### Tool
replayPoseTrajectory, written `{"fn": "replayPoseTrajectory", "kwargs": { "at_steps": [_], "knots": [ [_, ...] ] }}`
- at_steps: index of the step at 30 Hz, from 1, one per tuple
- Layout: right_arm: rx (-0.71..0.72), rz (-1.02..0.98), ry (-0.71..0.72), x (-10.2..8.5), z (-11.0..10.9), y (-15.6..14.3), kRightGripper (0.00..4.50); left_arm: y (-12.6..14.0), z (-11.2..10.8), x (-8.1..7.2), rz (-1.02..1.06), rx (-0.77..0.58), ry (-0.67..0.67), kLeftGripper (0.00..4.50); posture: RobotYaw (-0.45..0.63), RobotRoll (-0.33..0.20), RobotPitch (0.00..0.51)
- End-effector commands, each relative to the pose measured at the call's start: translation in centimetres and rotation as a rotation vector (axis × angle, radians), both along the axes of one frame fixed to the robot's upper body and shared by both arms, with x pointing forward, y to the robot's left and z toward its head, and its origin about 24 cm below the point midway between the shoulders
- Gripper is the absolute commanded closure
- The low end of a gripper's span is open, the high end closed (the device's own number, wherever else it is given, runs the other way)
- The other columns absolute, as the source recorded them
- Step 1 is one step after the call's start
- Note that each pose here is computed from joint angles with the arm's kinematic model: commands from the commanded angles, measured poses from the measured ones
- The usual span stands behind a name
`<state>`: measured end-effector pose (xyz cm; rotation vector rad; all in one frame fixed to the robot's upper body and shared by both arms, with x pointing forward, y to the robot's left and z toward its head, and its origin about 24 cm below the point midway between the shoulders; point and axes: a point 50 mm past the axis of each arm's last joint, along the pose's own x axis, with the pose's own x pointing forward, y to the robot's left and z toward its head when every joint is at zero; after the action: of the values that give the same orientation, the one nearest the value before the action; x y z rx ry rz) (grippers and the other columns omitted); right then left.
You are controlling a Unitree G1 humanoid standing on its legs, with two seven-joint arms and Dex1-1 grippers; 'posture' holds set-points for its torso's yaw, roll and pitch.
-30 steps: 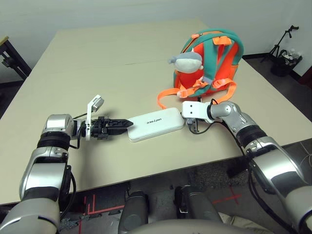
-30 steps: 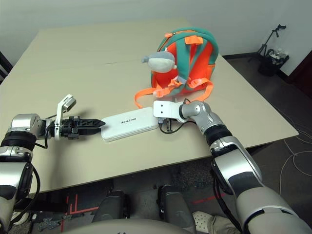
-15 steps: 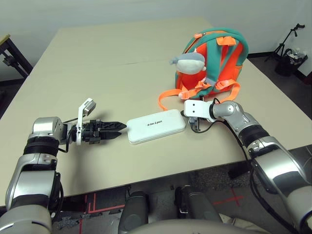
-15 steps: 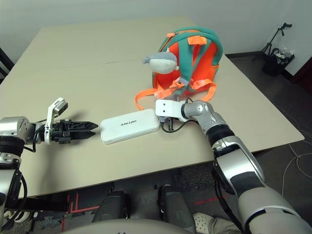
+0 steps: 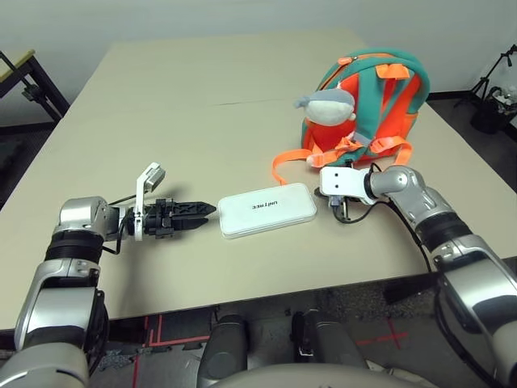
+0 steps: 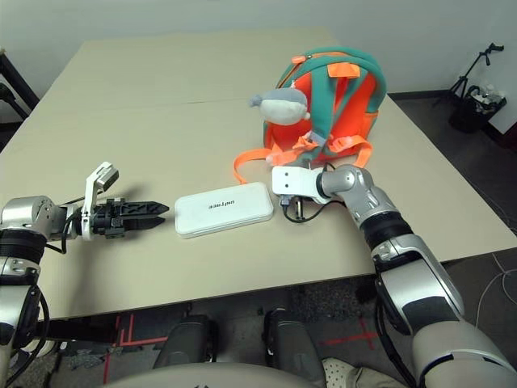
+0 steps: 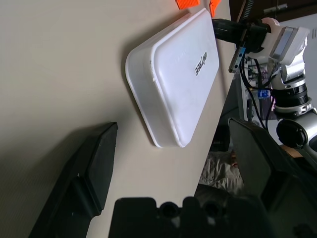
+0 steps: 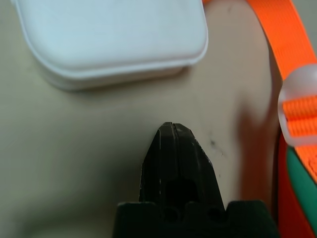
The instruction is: Put the pencil case into the backpack and zip it.
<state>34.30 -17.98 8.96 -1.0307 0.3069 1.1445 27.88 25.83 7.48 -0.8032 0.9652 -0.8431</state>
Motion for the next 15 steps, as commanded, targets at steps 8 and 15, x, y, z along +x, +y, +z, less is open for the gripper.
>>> {"fn": "replayPoseTrajectory", "kwargs": {
  "at_steps": [8,15],
  "knots": [
    [0.004,0.040,0.129,-2.1,-0.9,0.9,4.46,-0.1,-1.1,-0.2,0.023,0.039,0.045,0.00,0.16,0.000,0.062],
    [0.046,0.188,0.148,-3.0,-0.9,6.3,4.46,-0.1,-1.1,-0.1,0.026,0.041,0.046,0.00,0.15,0.000,0.067]
  ]
}}
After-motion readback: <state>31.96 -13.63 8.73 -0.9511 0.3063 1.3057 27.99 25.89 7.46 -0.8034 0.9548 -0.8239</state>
